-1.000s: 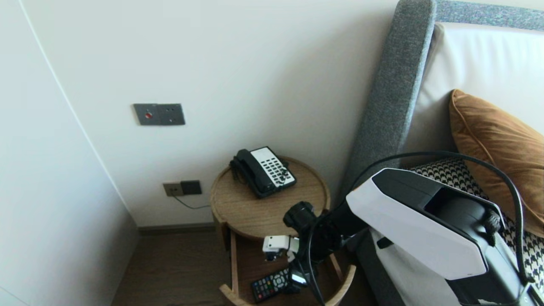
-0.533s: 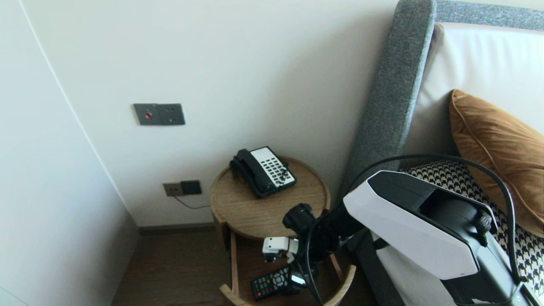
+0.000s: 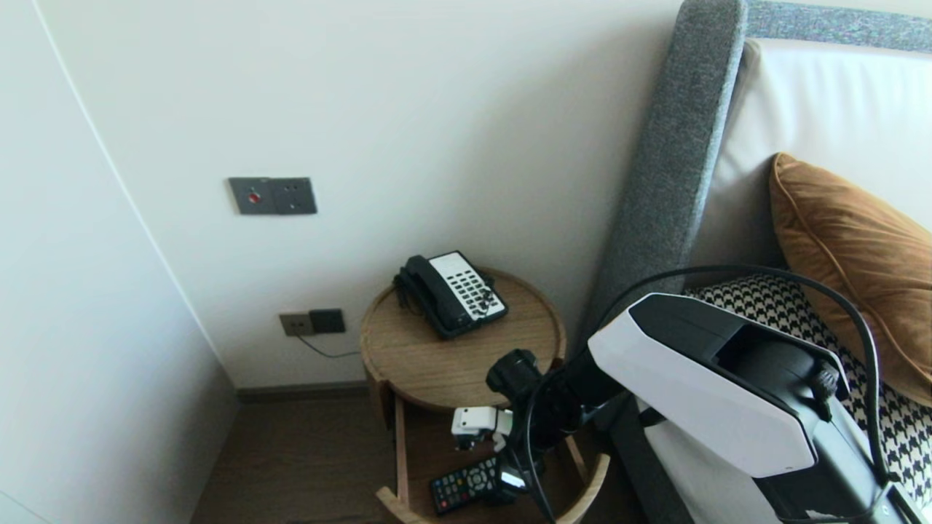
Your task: Take the remote control out of the drawer one by one and place them on the table
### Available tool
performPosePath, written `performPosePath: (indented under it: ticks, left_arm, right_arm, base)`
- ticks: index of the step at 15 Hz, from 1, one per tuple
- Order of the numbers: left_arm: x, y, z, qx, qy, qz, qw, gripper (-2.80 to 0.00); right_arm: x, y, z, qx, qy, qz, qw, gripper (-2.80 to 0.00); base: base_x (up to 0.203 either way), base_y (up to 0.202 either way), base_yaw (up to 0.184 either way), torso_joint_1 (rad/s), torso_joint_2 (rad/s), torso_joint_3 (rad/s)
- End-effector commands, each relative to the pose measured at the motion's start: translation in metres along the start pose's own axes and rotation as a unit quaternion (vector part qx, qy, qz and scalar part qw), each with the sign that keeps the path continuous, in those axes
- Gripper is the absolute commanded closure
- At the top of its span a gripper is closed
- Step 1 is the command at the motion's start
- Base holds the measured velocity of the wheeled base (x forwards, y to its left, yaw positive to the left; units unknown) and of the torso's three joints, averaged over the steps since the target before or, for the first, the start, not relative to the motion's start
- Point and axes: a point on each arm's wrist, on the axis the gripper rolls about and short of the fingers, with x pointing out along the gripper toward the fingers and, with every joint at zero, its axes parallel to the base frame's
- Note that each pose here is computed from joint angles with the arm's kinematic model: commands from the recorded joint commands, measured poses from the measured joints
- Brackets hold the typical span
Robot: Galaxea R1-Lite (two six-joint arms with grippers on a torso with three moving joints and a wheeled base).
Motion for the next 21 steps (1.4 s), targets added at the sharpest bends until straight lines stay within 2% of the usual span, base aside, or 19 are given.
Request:
performPosePath:
  ticks: [1, 2, 12, 21]
  left_arm:
    - [0.000, 0.000, 0.000, -0.001, -0.001, 0.001, 1.0000, 0.00]
    - [0.000, 0.000, 0.000, -0.001, -0.001, 0.001, 1.0000, 0.00]
    - [0.000, 0.000, 0.000, -0.001, -0.001, 0.000, 1.0000, 0.00]
    - [0.000, 0.000, 0.000, -0.001, -0.001, 0.000, 1.0000, 0.00]
  right_arm:
    - [0.000, 0.000, -0.001, -0.002, 0.001, 0.002, 1.000, -2.80]
    - [0.000, 0.001, -0.002, -0.002, 0.002, 0.003, 1.000, 0.00]
    - [-0.007, 0.002, -0.001, -0.002, 0.001, 0.001, 1.000, 0.00]
    - [-0.042, 0.013, 0.004, -0.007, -0.008, -0.006, 1.000, 0.00]
  base:
    - [0.000, 0.000, 0.000, 0.000, 0.00, 0.000]
    - [0.000, 0.000, 0.000, 0.000, 0.00, 0.000]
    - [0.000, 0.000, 0.000, 0.000, 0.00, 0.000]
    - [0.000, 0.000, 0.000, 0.000, 0.00, 0.000]
